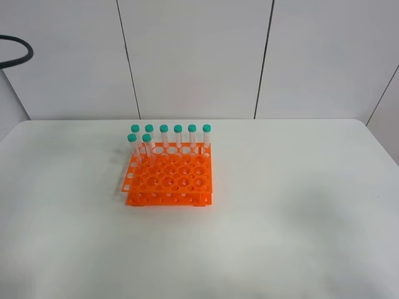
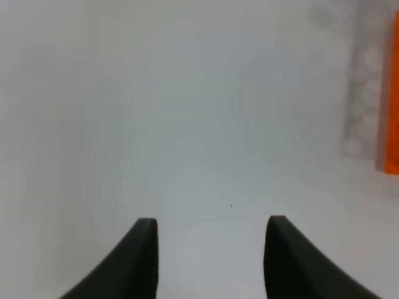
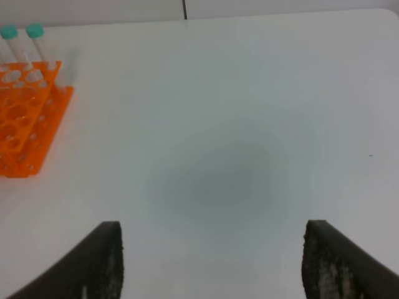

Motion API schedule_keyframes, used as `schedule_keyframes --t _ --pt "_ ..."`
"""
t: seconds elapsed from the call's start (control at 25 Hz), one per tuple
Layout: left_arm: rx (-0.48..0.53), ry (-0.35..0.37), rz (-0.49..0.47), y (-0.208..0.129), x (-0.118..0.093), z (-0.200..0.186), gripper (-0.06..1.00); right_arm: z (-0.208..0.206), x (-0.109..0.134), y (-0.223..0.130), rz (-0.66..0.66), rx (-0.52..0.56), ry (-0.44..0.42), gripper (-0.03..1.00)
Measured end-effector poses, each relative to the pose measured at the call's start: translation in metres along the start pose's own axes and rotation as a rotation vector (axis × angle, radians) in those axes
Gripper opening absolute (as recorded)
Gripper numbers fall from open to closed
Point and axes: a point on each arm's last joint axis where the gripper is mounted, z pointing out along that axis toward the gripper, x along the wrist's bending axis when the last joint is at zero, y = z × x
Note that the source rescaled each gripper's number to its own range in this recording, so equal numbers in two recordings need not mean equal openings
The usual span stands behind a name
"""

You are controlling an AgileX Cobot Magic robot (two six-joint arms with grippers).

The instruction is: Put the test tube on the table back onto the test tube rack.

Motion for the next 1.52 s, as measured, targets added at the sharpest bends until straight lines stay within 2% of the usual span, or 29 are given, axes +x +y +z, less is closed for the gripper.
schedule_keyframes --t 0.16,0.28,0.56,0.84,1.52 --pt "-0.060 0.000 -0.005 -0.017 0.002 -0.027 0.25 0.000 0.000 0.000 0.000 0.000 0.000 0.91" --pt "-0.094 -0.001 -0.009 -0.044 0.003 -0.039 0.25 0.000 0.000 0.000 0.000 0.000 0.000 0.91" --pt "-0.065 -0.026 -0.078 -0.106 0.003 -0.048 0.25 0.000 0.000 0.000 0.000 0.000 0.000 0.91" --pt "-0.063 -0.054 -0.094 -0.147 0.001 -0.050 0.25 0.000 0.000 0.000 0.000 0.000 0.000 0.91" --pt "-0.187 -0.062 -0.098 -0.177 0.003 -0.072 0.25 0.000 0.000 0.000 0.000 0.000 0.000 0.91"
